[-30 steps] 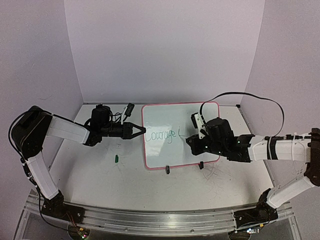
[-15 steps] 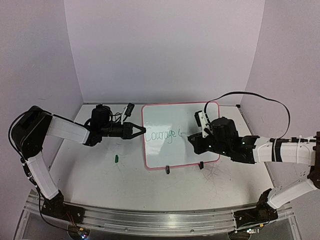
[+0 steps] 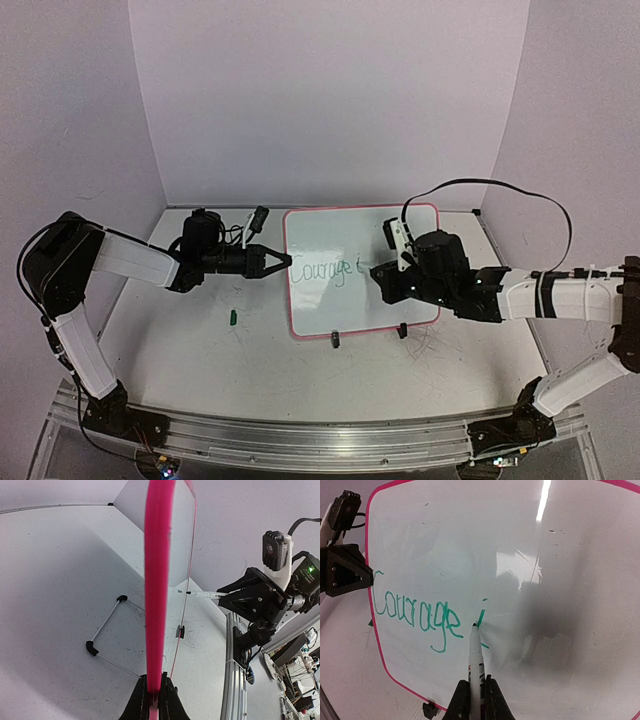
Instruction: Write a sentence on the whiteboard
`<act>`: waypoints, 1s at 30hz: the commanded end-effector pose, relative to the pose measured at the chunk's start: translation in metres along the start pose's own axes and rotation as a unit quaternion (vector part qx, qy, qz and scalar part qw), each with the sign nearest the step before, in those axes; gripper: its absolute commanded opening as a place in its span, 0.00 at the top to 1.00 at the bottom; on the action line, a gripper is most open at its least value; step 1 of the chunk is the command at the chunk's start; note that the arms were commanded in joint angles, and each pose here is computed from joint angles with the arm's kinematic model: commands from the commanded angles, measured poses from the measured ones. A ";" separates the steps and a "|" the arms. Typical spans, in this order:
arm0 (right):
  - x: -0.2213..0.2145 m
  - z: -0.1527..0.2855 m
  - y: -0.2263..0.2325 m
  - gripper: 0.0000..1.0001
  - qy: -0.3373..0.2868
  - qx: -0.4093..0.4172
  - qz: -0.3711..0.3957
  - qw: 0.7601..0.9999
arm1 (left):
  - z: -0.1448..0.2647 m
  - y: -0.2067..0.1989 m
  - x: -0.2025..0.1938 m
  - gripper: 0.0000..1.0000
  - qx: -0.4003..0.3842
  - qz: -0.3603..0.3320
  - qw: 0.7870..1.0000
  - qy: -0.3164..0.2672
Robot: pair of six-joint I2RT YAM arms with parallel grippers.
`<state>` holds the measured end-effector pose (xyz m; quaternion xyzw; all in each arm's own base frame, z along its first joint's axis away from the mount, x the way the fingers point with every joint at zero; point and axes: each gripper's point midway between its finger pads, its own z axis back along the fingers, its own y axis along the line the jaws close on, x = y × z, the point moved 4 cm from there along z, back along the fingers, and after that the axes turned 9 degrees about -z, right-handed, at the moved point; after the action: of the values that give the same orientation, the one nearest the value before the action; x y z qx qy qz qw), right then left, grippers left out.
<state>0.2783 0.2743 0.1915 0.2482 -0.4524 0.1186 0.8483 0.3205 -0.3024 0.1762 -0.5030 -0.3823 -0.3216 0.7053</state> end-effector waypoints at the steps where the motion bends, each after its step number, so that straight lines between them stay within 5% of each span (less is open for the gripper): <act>1: 0.022 -0.003 0.010 1.00 -0.030 0.012 0.001 0.999 | -0.006 0.004 0.004 1.00 0.012 -0.009 1.000 -0.004; 25: 0.016 0.005 -0.019 1.00 -0.031 -0.077 -0.024 0.996 | -0.005 0.003 0.003 1.00 0.013 -0.010 1.000 -0.003; 30: 0.019 0.011 -0.008 1.00 -0.034 -0.036 -0.010 0.999 | -0.005 0.003 0.004 1.00 0.013 -0.011 1.000 -0.004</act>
<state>0.2851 0.2665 0.1949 0.2193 -0.4652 0.0841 0.8535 0.3206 -0.3024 0.1761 -0.5028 -0.3823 -0.3212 0.7057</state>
